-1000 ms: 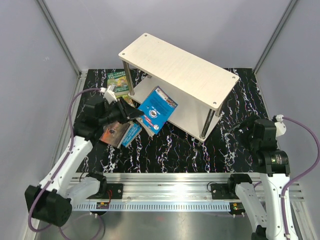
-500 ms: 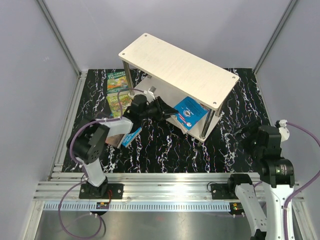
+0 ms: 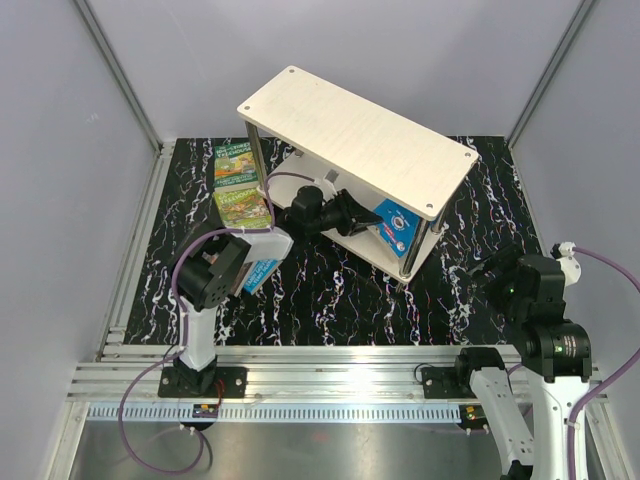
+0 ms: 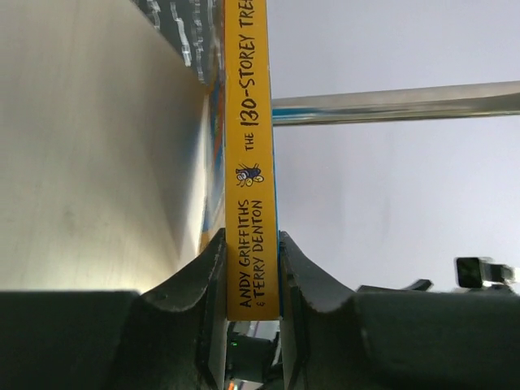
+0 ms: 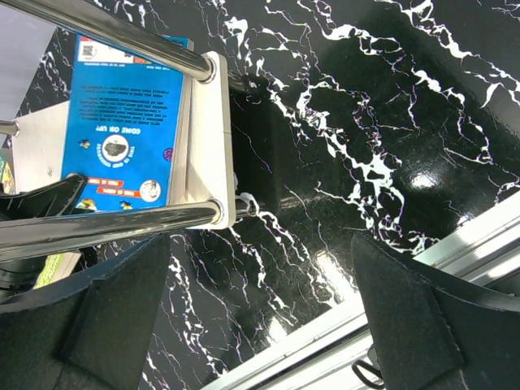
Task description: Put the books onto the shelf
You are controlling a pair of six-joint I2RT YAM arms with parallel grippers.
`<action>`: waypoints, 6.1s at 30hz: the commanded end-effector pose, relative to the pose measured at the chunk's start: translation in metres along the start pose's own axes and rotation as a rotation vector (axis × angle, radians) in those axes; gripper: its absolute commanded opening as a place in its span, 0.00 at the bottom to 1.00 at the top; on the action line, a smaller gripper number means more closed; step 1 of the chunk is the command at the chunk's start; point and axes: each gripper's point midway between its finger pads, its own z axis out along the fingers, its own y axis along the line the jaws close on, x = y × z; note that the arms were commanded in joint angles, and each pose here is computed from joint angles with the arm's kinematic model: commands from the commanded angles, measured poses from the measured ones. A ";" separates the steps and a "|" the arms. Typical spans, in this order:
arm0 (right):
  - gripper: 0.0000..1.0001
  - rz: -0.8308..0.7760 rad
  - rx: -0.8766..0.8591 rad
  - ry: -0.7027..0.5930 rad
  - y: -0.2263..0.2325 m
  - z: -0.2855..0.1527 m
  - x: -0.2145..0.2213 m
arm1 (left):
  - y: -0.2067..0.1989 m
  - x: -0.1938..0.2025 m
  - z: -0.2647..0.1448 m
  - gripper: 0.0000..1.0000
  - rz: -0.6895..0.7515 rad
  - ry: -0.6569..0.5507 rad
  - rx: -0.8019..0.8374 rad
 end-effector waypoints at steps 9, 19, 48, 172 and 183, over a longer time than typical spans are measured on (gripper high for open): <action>1.00 -0.002 -0.015 -0.027 0.004 0.002 -0.005 | -0.005 0.018 -0.013 0.00 0.128 0.074 -0.097; 1.00 0.018 -0.009 -0.011 0.001 0.007 0.001 | 0.018 0.023 -0.021 0.40 0.177 0.109 -0.229; 1.00 0.086 0.002 0.025 0.003 0.031 0.014 | 0.093 -0.118 -0.315 0.99 0.212 -0.329 -0.815; 1.00 -0.063 -0.017 0.067 -0.023 -0.023 0.027 | -0.023 -0.033 0.046 0.28 0.240 0.361 0.090; 1.00 -0.045 -0.013 0.066 -0.021 -0.017 0.027 | -0.026 -0.061 0.040 0.88 0.246 0.259 -0.002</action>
